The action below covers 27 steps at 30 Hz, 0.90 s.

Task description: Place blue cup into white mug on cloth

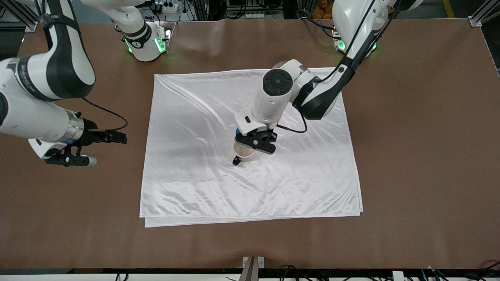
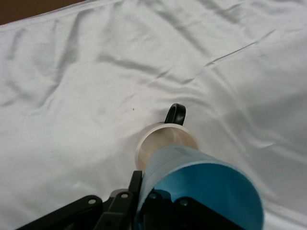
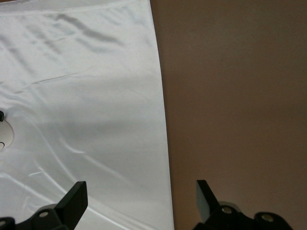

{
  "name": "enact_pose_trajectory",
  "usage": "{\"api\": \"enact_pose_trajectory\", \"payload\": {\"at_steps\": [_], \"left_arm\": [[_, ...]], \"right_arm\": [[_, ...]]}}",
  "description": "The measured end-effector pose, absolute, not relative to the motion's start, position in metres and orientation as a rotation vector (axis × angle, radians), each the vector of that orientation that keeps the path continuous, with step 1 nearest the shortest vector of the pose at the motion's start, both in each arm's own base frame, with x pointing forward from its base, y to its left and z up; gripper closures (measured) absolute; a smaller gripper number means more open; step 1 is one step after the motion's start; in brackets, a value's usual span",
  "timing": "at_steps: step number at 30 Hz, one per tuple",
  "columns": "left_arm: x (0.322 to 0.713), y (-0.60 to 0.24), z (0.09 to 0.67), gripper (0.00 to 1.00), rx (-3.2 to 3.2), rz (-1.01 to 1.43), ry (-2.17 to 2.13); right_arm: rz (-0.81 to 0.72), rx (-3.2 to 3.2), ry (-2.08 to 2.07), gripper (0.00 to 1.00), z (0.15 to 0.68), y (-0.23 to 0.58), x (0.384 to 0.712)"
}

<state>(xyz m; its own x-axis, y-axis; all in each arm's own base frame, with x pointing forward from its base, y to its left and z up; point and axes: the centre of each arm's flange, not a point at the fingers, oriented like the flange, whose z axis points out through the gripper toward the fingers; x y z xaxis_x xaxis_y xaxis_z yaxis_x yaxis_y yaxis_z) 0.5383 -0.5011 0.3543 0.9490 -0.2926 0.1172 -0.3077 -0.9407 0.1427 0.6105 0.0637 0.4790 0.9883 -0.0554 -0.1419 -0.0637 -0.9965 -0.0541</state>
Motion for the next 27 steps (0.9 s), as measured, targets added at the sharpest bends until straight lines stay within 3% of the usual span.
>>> {"api": "enact_pose_trajectory", "payload": {"at_steps": [11,27], "left_arm": [[0.541,-0.506,0.328,0.95,2.964,0.177,-0.452],[0.524,-0.525,0.299,0.95,2.971,0.137,-0.468]], "right_arm": [[0.134,-3.121,0.029,0.00,0.545,0.064,0.580],[0.070,-3.121,-0.094,0.00,0.581,0.047,0.568]]}}
